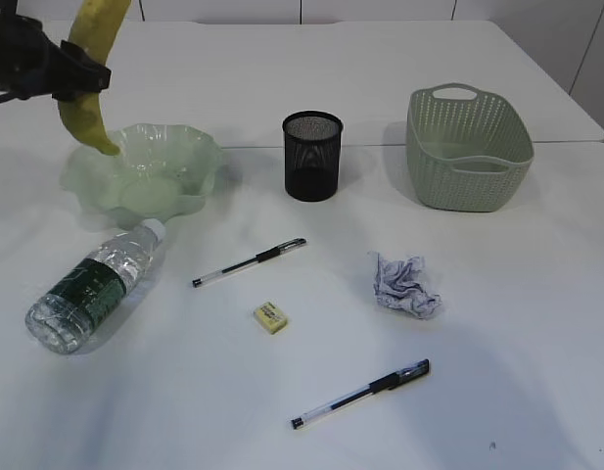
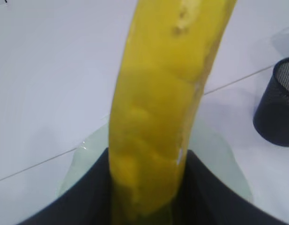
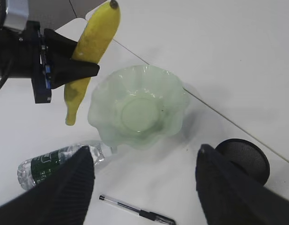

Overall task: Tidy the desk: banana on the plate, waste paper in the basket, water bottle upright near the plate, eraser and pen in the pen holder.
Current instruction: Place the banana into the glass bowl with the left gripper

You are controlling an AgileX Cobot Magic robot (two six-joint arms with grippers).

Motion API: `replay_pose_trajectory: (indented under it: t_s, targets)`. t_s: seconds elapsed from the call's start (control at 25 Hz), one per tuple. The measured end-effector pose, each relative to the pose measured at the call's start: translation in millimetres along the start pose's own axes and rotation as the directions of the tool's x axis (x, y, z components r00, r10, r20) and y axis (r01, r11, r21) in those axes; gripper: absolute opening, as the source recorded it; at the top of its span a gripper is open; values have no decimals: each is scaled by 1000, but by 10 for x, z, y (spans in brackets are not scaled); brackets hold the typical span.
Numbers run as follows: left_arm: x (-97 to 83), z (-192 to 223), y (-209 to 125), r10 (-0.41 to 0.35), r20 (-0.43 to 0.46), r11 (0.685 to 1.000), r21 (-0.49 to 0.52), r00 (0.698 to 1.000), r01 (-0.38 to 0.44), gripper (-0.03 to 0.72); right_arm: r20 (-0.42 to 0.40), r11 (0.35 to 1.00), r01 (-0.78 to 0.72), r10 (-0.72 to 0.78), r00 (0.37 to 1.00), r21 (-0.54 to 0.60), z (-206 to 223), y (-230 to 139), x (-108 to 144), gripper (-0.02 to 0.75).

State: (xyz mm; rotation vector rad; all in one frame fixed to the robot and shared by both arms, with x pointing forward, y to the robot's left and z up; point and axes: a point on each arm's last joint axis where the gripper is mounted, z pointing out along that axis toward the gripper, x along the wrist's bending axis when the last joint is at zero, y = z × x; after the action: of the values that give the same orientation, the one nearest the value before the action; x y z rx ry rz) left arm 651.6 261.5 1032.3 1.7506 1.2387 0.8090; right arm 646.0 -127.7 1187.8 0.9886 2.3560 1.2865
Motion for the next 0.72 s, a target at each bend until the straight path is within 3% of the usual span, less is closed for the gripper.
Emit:
replay_pose_trajectory:
  t_s: [0.24,0.72]
  targets:
    - [58,200,84,-5,-3,1000,-23,1000,5,270,0,1000,0,0,1000,0,0,0,0,504]
    - [86,491,-178,-67,9,997,42,998,67,278,10,1000,0,0,1000,-16,0,14,-9,504]
